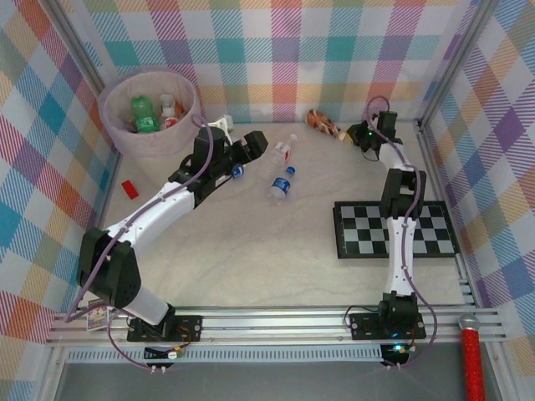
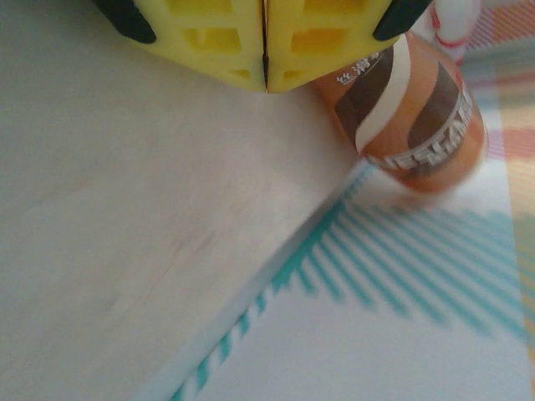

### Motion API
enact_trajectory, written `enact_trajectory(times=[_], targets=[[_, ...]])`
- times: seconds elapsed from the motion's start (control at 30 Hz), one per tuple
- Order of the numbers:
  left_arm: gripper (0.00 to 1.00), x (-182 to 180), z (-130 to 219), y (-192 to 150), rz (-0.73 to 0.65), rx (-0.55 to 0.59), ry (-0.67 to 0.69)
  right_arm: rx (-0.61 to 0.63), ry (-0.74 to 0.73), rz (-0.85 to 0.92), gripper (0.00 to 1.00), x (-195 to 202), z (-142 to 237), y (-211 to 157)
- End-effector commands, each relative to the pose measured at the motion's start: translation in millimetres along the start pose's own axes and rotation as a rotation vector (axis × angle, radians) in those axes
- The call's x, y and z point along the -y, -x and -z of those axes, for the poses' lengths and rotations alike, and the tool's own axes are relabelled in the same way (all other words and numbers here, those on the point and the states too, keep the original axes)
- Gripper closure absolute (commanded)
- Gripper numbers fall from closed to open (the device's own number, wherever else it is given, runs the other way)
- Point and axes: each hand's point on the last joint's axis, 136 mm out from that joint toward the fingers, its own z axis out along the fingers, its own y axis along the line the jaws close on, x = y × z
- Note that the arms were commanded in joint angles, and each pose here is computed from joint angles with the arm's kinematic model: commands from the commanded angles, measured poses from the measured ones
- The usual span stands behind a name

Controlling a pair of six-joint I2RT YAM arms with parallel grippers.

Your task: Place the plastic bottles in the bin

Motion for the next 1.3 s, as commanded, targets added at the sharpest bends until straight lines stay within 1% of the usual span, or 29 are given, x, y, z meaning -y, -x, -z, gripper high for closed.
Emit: enact_trajectory(times=[0.0,0.1,0.2,0.23,0.3,0.4,0.43,0.53,0.63,0.7,0.73,0.9,1.13,1.27], targets=[[0.11,10,17,6,-0.029,0.029,-0.009,-0.115,0.027,0.121,0.89,-37,4,-45],[0.11,10,21,8,-0.036,0.031,-0.002,-0.120,0.014,0.171,0.87,-48,21,-62],[0.11,10,26,9,-0.047,0.033,0.007,-0.069,-0.106,0.293,0.81,-61,48,-64],[0.11,10,28,9,-0.051,0.033,0.010,-0.058,-0.153,0.334,0.77,-62,55,-65],[0.11,10,31,10,-0.058,0.038,0.014,-0.050,-0.237,0.419,0.66,-67,65,-65],[0.10,10,35,13,-0.073,0.046,0.021,-0.076,-0.315,0.527,0.37,-73,62,-74],[0.10,9,35,13,-0.078,0.045,0.028,-0.089,-0.335,0.557,0.30,-77,59,-77],[0.10,8,39,14,-0.091,0.047,0.042,-0.124,-0.383,0.621,0.26,-85,45,-89],[0.10,7,43,15,-0.101,0.050,0.055,-0.133,-0.381,0.639,0.19,-101,29,-99],[0.10,7,46,17,-0.105,0.056,0.055,-0.139,-0.370,0.622,0.19,-107,17,-104],[0.10,7,47,18,-0.105,0.058,0.056,-0.142,-0.380,0.606,0.19,-104,11,-106],[0.10,8,51,19,-0.115,0.061,0.059,-0.122,-0.372,0.533,0.24,-97,-7,-106],[0.10,7,57,22,-0.119,0.077,0.071,-0.132,-0.408,0.496,0.28,-68,-26,-114],[0.10,7,59,23,-0.118,0.084,0.071,-0.137,-0.425,0.463,0.33,-52,-30,-113]])
